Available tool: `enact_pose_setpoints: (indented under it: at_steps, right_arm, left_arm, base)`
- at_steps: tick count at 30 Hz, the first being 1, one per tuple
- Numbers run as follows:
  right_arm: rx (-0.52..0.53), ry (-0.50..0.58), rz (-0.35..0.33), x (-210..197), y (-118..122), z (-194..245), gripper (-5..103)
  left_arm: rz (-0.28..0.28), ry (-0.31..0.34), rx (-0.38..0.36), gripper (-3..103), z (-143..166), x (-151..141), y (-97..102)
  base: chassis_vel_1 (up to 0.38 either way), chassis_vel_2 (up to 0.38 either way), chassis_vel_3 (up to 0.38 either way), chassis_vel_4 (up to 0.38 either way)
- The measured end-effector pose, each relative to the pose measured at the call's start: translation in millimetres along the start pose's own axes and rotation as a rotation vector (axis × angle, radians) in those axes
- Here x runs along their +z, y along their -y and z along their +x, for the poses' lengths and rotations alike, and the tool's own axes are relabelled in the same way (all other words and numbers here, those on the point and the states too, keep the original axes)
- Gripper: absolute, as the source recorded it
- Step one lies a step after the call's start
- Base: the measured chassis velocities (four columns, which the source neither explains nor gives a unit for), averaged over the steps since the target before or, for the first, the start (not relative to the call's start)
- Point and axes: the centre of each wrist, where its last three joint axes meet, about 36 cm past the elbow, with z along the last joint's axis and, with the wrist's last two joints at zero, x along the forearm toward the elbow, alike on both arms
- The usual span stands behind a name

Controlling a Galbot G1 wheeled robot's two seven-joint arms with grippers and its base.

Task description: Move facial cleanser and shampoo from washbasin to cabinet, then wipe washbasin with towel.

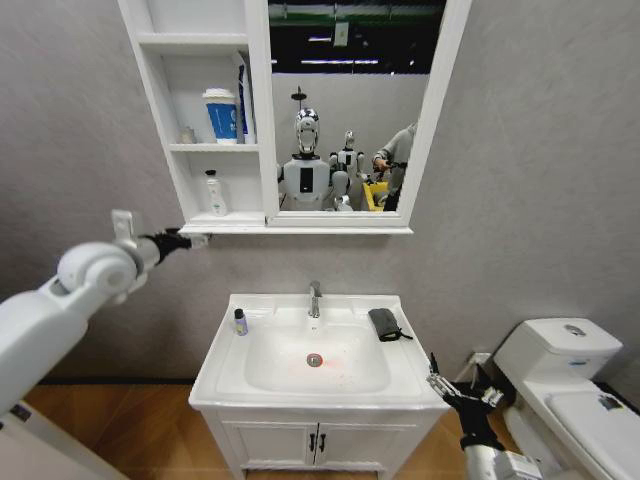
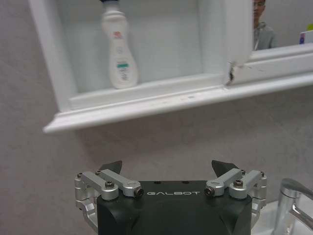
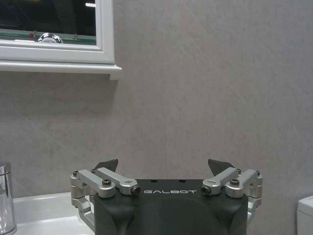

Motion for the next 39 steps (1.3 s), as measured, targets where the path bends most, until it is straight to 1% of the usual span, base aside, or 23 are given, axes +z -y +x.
enact_pose_setpoints:
  at_steps: [1, 2, 3, 4, 6, 7, 8, 10, 11, 13, 14, 15, 16, 20, 21, 22, 23, 25, 26, 28, 32, 37, 39]
  right_arm:
    - [0.0, 0.0, 0.0, 0.0, 0.0, 0.0, 100]
    - [0.001, 0.008, -0.003, -3.0, -2.7, 0.4, 100]
    - [0.0, 0.009, -0.004, -3.8, -3.8, 0.6, 100]
    - [0.0, 0.009, -0.004, -3.8, -3.8, 0.6, 100]
    - [0.001, 0.009, -0.001, -4.6, -4.1, 2.5, 100]
    - [0.001, 0.009, -0.001, -4.6, -4.1, 2.5, 100]
    - [0.004, 0.007, 0.001, -4.4, -3.2, 3.6, 100]
    - [0.014, 0.009, 0.006, -3.9, -0.4, 6.6, 100]
    - [0.014, 0.009, 0.006, -3.9, -0.4, 6.6, 100]
    - [0.023, 0.006, 0.011, -3.0, 2.5, 9.9, 100]
    - [0.023, 0.006, 0.011, -3.0, 2.5, 9.9, 100]
    - [0.025, 0.004, 0.014, -2.4, 3.6, 11.0, 100]
    - [0.024, 0.004, 0.016, -2.3, 4.1, 10.9, 100]
    - [0.019, 0.008, 0.02, -2.4, 4.7, 9.2, 100]
    - [0.018, 0.008, 0.021, -2.3, 4.7, 8.7, 100]
    - [0.017, 0.006, 0.021, -2.1, 4.6, 8.4, 100]
    - [0.017, 0.006, 0.021, -2.1, 4.6, 8.4, 100]
    - [0.015, 0.002, 0.023, -1.5, 4.8, 8.3, 100]
    - [0.015, 0.002, 0.023, -1.5, 4.8, 8.3, 100]
    - [0.011, -0.004, 0.024, 0.3, 6.3, 7.9, 100]
    - [0.016, -0.005, 0.029, 0.8, 11.6, 6.2, 100]
    - [0.02, -0.005, 0.03, 1.2, 13.6, 5.1, 100]
    - [0.021, -0.007, 0.03, 1.9, 13.8, 5.3, 100]
  left_arm:
    - [0.0, 0.0, 0.0, 100, 0.0, 0.0, 0.0]
    - [-0.011, 0.001, 0.007, 100, -2.2, 26.2, 15.7]
    - [-0.019, -0.003, 0.007, 100, -3.9, 44.2, 24.0]
    - [-0.019, -0.003, 0.007, 100, -3.9, 44.2, 24.0]
    - [-0.048, -0.011, 0.002, 100, -11.2, 97.8, 36.5]
    - [-0.048, -0.011, 0.002, 100, -11.2, 97.8, 36.5]
    - [-0.062, -0.011, 0.002, 100, -14.7, 119.2, 37.6]
    - [-0.085, -0.032, -0.03, 100, -21.0, 164.4, 35.5]
    - [-0.085, -0.032, -0.03, 100, -21.0, 164.4, 35.5]
    - [-0.083, -0.069, -0.069, 100, -22.0, 206.5, 36.0]
    - [-0.083, -0.069, -0.069, 100, -22.0, 206.5, 36.0]
    - [-0.081, -0.088, -0.079, 100, -22.6, 223.1, 38.2]
    - [-0.078, -0.096, -0.083, 100, -24.2, 230.9, 40.3]
    - [-0.047, -0.117, -0.085, 100, -33.8, 247.5, 50.4]
    - [-0.032, -0.12, -0.085, 100, -37.7, 250.0, 53.9]
    - [0.0, -0.127, -0.084, 100, -45.1, 254.7, 60.9]
    - [0.0, -0.127, -0.084, 100, -45.1, 254.7, 60.9]
    - [0.041, -0.144, -0.088, 100, -57.4, 264.3, 70.9]
    - [0.041, -0.144, -0.088, 100, -57.4, 264.3, 70.9]
    - [0.077, -0.154, -0.096, 100, -66.6, 271.1, 80.1]
    - [0.107, -0.162, -0.123, 100, -81.0, 276.4, 80.5]
    - [0.114, -0.159, -0.136, 100, -91.0, 274.5, 77.4]
    - [0.121, -0.154, -0.14, 100, -101.5, 271.9, 78.4]
  base:
    - [0.0, 0.0, 0.0, 0.0]
    - [0.0, 0.0, 0.0, 0.0]
    - [0.0, 0.0, 0.0, 0.0]
    - [0.0, 0.0, 0.0, 0.0]
    - [0.0, 0.0, 0.0, 0.0]
    - [0.0, 0.0, 0.0, 0.0]
    - [0.0, 0.0, 0.0, 0.0]
    - [0.0, 0.0, 0.0, 0.0]
    - [0.0, 0.0, 0.0, 0.0]
    - [0.0, 0.0, 0.0, 0.0]
    - [0.0, 0.0, 0.0, 0.0]
    - [0.0, 0.0, 0.0, 0.0]
    - [0.0, 0.0, 0.0, 0.0]
    - [0.0, 0.0, 0.0, 0.0]
    - [0.0, 0.0, 0.0, 0.0]
    - [0.0, 0.0, 0.0, 0.0]
    - [0.0, 0.0, 0.0, 0.0]
    - [0.0, 0.0, 0.0, 0.0]
    - [0.0, 0.0, 0.0, 0.0]
    - [0.0, 0.0, 0.0, 0.0]
    - [0.0, 0.0, 0.0, 0.0]
    - [0.0, 0.0, 0.0, 0.0]
    - [0.0, 0.0, 0.0, 0.0]
